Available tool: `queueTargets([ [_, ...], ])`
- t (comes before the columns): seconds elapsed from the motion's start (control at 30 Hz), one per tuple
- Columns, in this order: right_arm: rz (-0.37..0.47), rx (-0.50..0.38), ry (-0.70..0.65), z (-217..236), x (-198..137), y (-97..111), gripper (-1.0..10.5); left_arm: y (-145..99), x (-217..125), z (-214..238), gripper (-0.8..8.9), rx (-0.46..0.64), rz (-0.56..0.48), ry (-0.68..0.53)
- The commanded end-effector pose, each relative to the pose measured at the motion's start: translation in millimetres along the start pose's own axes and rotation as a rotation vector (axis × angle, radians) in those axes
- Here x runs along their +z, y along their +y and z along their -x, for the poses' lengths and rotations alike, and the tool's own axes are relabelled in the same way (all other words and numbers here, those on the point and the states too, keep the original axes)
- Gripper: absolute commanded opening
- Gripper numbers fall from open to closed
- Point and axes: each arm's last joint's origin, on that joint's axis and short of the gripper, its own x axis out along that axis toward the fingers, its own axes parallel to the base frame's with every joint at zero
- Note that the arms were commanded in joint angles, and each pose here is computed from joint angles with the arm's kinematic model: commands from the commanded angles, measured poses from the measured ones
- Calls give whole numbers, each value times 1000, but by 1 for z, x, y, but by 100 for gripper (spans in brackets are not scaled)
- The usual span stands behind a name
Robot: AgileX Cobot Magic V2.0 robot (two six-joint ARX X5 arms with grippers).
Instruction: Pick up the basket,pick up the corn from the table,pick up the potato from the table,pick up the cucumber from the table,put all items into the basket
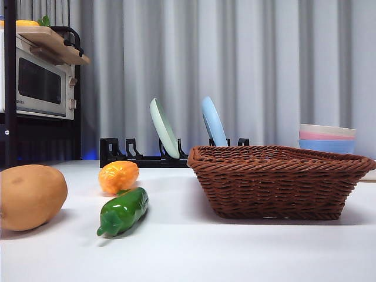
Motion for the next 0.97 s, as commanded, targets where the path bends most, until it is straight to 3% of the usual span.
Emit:
queueTargets([
  [0.03,-14,12,-22,2,10,5,-10,-3,8,3,-6,-15,16,-18],
  [0.3,67,-4,7,0,48,24,-10,-19,51,17,-6,-19,-65,-39],
  [0.53,149,-26,78,-23,97,48,-9,-33,95,9,-7,2,-135,50],
  [0.73,199,43,269,-57,127,66,-8,-42,126,-18,-6,-37,-194,199],
  [0.97,250,167,579,-98,134,74,4,-49,144,-59,3,-162,-145,395],
])
